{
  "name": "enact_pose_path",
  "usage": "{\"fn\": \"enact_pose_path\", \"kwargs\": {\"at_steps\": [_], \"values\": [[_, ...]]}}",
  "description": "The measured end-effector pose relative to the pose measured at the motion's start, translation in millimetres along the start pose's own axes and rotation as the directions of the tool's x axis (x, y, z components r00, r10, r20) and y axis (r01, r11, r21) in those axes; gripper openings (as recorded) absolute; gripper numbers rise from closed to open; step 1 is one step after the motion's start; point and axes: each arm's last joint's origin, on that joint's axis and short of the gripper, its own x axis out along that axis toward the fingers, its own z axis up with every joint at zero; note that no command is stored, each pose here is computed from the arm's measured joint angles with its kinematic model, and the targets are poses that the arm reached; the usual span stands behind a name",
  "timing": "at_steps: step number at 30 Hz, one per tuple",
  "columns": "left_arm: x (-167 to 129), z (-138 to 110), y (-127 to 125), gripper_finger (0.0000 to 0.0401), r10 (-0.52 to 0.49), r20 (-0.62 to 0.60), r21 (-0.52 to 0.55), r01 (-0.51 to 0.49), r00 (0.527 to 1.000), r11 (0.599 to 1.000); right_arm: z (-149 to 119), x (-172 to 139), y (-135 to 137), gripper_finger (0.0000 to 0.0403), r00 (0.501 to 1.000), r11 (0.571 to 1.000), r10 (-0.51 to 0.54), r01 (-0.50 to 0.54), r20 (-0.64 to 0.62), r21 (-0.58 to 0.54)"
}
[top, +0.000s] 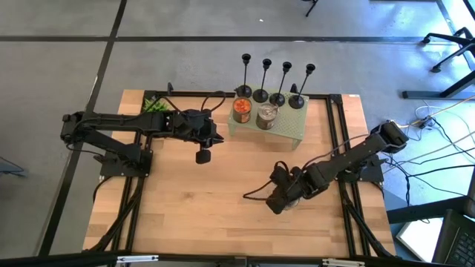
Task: Pick & Place candle stick holders
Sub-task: Put the silver scented candle on the shelf
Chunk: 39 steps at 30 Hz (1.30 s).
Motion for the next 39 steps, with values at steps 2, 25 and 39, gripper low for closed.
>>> {"fn": "enact_pose_path", "kwargs": {"at_steps": [2,25,39], "values": [[0.0,0.0,0.0,0.0036,0.000,0.000,0.000,0.000,1.000,1.000,-2.9,-3.2,2.8,0.0040,1.000,1.000,0.007,-0.007,-0.004,0.024],[0.0,0.0,0.0,0.0036,0.000,0.000,0.000,0.000,1.000,1.000,-27.7,-8.5,7.4,0.0140,0.968,0.993,-0.010,-0.020,-0.251,-0.118],[0.0,0.0,0.0,0.0036,0.000,0.000,0.000,0.000,1.000,1.000,-36.8,12.7,9.2,0.0140,0.949,0.976,-0.100,0.035,-0.300,-0.217]]}}
